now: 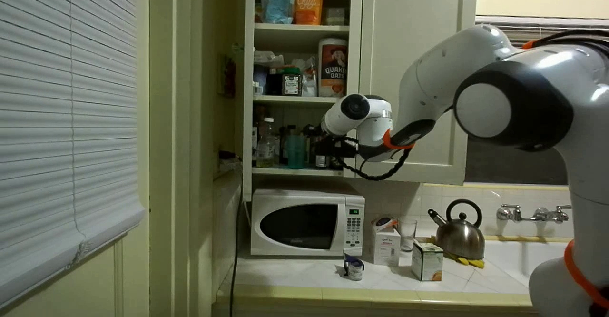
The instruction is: Remove the soy sauce bottle from the cabinet and put it on the counter.
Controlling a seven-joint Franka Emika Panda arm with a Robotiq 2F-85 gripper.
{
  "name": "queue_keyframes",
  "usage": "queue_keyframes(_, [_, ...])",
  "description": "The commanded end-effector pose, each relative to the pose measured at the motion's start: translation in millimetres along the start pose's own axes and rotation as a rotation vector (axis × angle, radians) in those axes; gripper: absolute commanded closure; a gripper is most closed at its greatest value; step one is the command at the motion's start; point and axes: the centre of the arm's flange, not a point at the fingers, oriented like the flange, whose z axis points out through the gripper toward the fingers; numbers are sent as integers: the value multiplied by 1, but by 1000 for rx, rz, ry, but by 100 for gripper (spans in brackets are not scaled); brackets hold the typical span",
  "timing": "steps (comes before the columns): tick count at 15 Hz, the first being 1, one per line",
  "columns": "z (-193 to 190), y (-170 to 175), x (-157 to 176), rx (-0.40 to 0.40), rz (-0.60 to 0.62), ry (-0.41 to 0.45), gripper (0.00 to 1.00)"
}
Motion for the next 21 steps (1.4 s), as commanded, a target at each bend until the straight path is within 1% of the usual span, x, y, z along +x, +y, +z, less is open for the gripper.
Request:
queue_keyframes(1, [6, 0, -5, -12, -7, 3, 0])
queue_keyframes(3, [11, -3, -13, -28, -21, 7, 0])
queue_keyframes(6, [11, -7, -13, -29, -25, 13, 0])
queue_keyframes(9, [26, -12, -13, -44, -6, 40, 0])
queue_keyframes(11, [34, -14, -13, -54, -9, 71, 0])
queue_keyframes(13, [40, -15, -10, -84, -11, 98, 0])
queue_keyframes(14, [43, -14, -10, -113, -20, 112, 0])
queue_keyframes(15, [47, -13, -11, -128, -23, 113, 0])
queue_keyframes(17, [57, -14, -14, -126, -13, 134, 0])
queue_keyframes(21, [83, -16, -17, -157, -8, 184, 0])
